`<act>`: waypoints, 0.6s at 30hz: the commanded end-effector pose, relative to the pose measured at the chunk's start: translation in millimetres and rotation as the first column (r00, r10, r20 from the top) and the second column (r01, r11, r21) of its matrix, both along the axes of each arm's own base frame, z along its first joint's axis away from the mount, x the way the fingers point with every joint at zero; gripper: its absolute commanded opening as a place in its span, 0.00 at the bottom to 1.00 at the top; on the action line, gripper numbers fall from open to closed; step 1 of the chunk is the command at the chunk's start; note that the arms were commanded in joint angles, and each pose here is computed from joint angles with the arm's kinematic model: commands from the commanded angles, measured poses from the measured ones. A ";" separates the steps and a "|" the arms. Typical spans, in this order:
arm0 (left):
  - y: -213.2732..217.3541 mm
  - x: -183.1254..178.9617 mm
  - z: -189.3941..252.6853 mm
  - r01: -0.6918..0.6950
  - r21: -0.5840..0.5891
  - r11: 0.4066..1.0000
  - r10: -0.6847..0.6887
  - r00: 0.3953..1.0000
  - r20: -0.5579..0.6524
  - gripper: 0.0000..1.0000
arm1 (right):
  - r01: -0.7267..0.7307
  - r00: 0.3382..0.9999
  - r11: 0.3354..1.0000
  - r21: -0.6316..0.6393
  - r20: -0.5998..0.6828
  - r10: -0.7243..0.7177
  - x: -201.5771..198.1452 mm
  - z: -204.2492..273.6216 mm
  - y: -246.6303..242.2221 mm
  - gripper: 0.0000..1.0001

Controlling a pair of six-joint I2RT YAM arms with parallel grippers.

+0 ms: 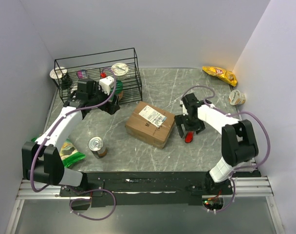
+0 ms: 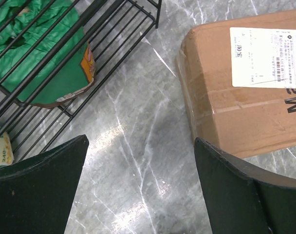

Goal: Unpack the express box

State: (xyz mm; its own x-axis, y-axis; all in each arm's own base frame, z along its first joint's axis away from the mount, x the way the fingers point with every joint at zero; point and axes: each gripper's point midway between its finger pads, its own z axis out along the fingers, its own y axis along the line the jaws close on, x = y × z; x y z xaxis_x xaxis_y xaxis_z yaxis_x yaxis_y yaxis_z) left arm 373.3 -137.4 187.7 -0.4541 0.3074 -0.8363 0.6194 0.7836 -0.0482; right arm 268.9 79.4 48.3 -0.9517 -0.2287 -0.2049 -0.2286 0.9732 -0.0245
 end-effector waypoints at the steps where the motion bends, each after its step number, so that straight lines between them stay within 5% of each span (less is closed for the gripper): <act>1: 3.0 0.6 15.7 -0.027 -0.003 1.000 0.027 0.999 0.040 0.96 | 0.080 0.996 0.997 0.017 -0.026 -0.080 5.7 -3.4 11.0 0.95; 18: -4.6 29.4 39.8 -0.013 -0.021 1.000 0.015 0.994 0.112 0.96 | 0.161 0.987 0.961 -0.225 0.021 -0.160 4.3 -20.4 -30.0 0.75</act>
